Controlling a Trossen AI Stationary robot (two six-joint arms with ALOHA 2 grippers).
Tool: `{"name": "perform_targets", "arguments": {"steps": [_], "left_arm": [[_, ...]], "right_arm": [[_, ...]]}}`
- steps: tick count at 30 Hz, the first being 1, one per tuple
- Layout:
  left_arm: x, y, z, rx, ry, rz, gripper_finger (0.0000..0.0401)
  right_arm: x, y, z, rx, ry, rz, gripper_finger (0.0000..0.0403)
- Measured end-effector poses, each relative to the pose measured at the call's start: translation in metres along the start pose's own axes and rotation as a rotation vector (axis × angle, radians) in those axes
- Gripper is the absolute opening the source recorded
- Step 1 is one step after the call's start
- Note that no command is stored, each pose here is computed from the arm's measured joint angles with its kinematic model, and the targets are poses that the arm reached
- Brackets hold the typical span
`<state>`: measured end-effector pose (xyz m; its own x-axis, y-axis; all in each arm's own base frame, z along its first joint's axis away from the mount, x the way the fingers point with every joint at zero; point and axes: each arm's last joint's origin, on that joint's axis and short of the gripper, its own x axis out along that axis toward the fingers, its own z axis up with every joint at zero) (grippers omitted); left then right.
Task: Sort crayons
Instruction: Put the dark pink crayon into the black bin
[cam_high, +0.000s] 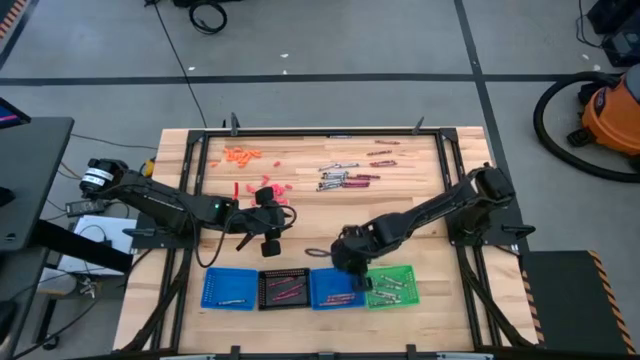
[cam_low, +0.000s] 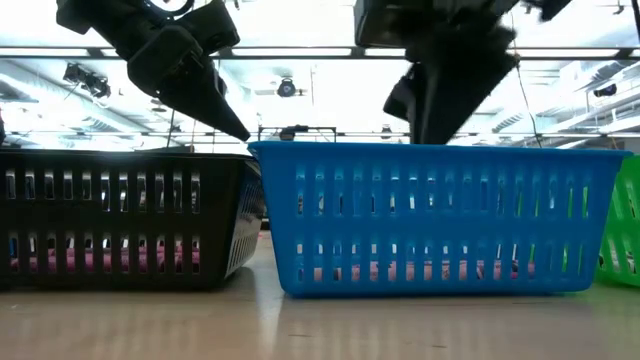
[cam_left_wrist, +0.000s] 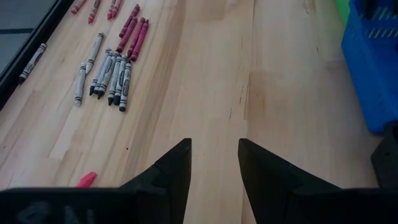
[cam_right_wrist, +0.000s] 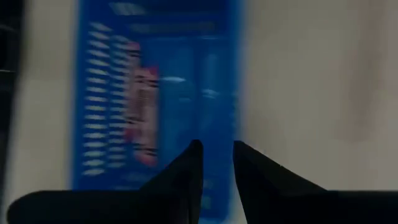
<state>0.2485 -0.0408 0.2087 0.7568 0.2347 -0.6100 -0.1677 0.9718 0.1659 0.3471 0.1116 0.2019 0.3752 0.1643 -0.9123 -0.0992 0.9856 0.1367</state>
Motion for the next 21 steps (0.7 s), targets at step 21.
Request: {"name": "perform_targets", "arguments": {"steps": [21], "left_arm": [[0.000, 0.000, -0.003, 0.010, 0.025, 0.003, 0.0144]], "right_arm": [[0.031, -0.118, -0.035, -0.004, -0.088, -0.399, 0.0094]]}}
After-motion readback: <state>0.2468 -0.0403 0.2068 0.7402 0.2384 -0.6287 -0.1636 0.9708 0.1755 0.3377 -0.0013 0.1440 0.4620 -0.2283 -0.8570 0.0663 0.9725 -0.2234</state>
